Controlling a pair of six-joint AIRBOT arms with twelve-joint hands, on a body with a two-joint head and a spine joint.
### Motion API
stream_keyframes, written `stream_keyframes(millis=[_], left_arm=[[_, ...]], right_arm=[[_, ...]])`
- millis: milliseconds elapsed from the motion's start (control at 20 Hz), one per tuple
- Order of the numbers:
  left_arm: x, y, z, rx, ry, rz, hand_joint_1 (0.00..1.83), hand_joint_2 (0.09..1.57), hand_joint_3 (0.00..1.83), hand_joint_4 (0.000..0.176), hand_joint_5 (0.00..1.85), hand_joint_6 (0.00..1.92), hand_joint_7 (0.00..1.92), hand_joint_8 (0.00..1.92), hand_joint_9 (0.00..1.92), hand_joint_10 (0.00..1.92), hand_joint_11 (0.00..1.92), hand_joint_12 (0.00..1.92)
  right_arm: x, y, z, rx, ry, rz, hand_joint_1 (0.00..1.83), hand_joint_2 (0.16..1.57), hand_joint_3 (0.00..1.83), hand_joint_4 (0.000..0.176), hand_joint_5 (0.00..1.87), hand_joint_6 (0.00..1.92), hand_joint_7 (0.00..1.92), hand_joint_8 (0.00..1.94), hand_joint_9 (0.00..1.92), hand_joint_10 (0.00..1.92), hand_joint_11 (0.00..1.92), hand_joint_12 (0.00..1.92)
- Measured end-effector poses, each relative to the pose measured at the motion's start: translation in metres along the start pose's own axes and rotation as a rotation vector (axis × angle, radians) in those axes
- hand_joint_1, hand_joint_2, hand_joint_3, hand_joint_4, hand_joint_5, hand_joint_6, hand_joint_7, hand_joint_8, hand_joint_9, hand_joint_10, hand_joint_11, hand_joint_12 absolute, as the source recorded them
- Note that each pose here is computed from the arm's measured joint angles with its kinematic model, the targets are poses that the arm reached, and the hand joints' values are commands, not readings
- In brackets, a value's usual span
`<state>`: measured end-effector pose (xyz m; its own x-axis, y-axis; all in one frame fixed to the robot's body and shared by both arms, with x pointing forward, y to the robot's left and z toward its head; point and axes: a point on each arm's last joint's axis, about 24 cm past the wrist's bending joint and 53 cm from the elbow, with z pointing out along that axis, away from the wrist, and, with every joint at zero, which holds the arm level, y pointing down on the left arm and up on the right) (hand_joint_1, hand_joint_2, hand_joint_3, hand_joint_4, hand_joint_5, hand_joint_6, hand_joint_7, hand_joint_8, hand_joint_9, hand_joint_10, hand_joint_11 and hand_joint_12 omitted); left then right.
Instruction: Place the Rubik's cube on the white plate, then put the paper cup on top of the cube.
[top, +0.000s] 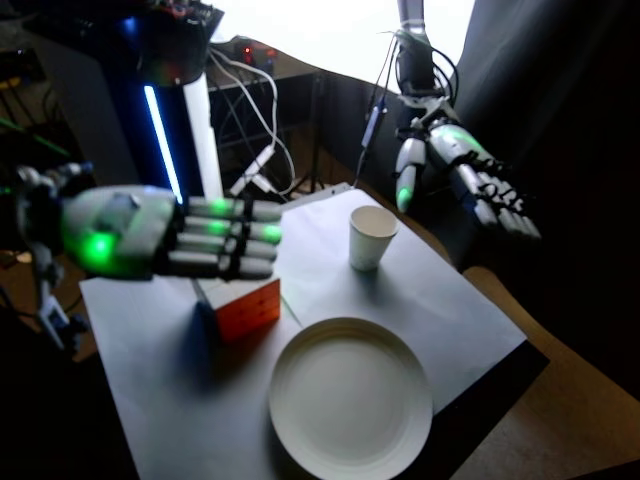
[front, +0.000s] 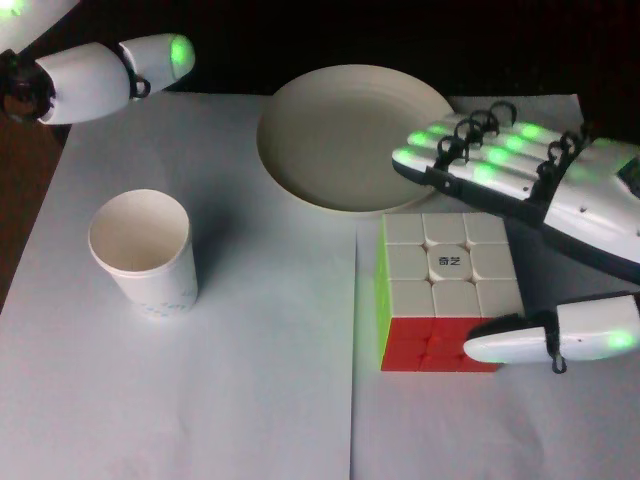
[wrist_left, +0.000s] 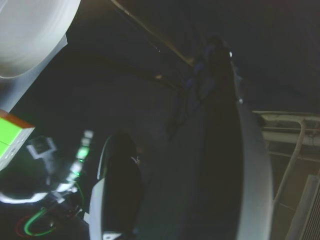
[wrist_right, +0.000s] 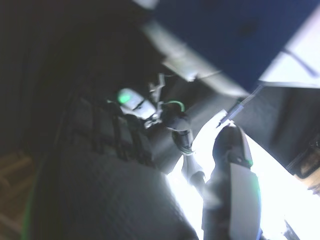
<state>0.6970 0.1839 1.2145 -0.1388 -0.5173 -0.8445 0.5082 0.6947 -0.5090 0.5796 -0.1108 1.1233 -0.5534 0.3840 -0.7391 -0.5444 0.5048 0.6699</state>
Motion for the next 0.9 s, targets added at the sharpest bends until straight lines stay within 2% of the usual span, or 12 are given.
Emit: stream_keyframes(millis=[150,200,250,300,350,400,450,500,550,600,700,900], left_arm=[[0.002,0.002,0.000,-0.010,0.009,-0.003,0.25,1.36,0.00,0.105,0.03,0.01,0.00,0.00,0.00,0.00,0.00,0.00],[0.002,0.003,0.000,-0.010,0.009,-0.002,0.26,1.36,0.00,0.107,0.03,0.01,0.00,0.00,0.00,0.00,0.00,0.00],[0.002,0.003,0.000,-0.011,0.009,-0.003,0.26,1.36,0.00,0.110,0.03,0.01,0.00,0.00,0.00,0.00,0.00,0.00],[0.002,0.003,0.000,-0.012,0.009,-0.004,0.26,1.36,0.00,0.112,0.04,0.01,0.00,0.00,0.00,0.00,0.00,0.00],[0.002,0.003,0.000,-0.012,0.010,-0.003,0.26,1.35,0.00,0.114,0.04,0.01,0.00,0.00,0.00,0.00,0.00,0.00],[0.003,0.003,0.000,-0.013,0.011,-0.003,0.26,1.36,0.00,0.112,0.04,0.01,0.00,0.00,0.00,0.00,0.00,0.00],[0.003,0.003,0.000,-0.012,0.011,-0.004,0.27,1.36,0.00,0.111,0.05,0.01,0.00,0.00,0.00,0.00,0.00,0.00],[0.003,0.003,0.000,-0.013,0.011,-0.005,0.27,1.36,0.00,0.105,0.05,0.01,0.00,0.00,0.00,0.00,0.00,0.00],[0.003,0.004,-0.001,-0.014,0.012,-0.004,0.28,1.36,0.00,0.097,0.05,0.01,0.00,0.00,0.00,0.00,0.00,0.00],[0.004,0.004,-0.001,-0.016,0.012,-0.005,0.28,1.36,0.00,0.099,0.05,0.01,0.00,0.00,0.00,0.00,0.00,0.00],[0.006,0.006,-0.002,-0.021,0.018,-0.005,0.27,1.36,0.00,0.094,0.05,0.01,0.00,0.00,0.00,0.00,0.00,0.00],[0.005,0.007,-0.002,-0.023,0.013,-0.009,0.28,1.37,0.00,0.098,0.06,0.01,0.00,0.00,0.00,0.00,0.00,0.00]], right_arm=[[0.008,-0.017,0.008,0.038,0.012,0.020,0.69,0.93,0.00,0.085,0.00,0.00,0.00,0.00,0.00,0.00,0.00,0.00],[0.012,-0.023,0.010,0.054,0.019,0.028,0.70,0.94,0.00,0.070,0.00,0.00,0.00,0.00,0.00,0.00,0.00,0.00],[0.015,-0.027,0.012,0.066,0.024,0.034,0.70,0.95,0.00,0.076,0.00,0.00,0.00,0.00,0.00,0.00,0.00,0.00],[0.017,-0.031,0.013,0.075,0.027,0.041,0.69,0.97,0.01,0.053,0.00,0.00,0.00,0.00,0.01,0.00,0.03,0.02],[0.018,-0.032,0.014,0.081,0.027,0.049,0.70,0.99,0.01,0.058,0.00,0.00,0.00,0.00,0.06,0.02,0.07,0.04],[0.020,-0.033,0.015,0.082,0.030,0.051,0.75,1.03,0.00,0.027,0.00,0.00,0.09,0.01,0.16,0.04,0.00,0.69],[0.021,-0.032,0.015,0.081,0.032,0.052,0.92,1.08,0.00,0.000,0.11,0.05,0.30,0.08,0.36,0.38,0.00,1.27],[0.021,-0.032,0.015,0.081,0.033,0.053,1.00,1.11,0.00,0.000,0.21,0.21,0.42,0.24,0.36,0.83,0.00,1.46],[0.021,-0.031,0.015,0.077,0.030,0.053,1.23,1.25,0.01,0.000,0.05,1.31,0.58,1.41,0.41,1.49,0.02,1.74],[0.018,-0.028,0.016,0.062,0.018,0.053,1.29,1.26,0.00,0.000,0.12,1.65,0.68,1.53,0.53,1.78,0.17,1.91],[0.014,-0.027,0.016,0.057,0.004,0.069,1.13,1.36,0.02,0.000,0.40,1.63,0.69,1.75,0.80,1.92,0.82,1.92],[0.014,-0.020,0.015,0.046,0.001,0.069,1.14,1.36,0.01,0.000,0.44,1.58,0.68,1.80,0.89,1.92,0.93,1.92]])
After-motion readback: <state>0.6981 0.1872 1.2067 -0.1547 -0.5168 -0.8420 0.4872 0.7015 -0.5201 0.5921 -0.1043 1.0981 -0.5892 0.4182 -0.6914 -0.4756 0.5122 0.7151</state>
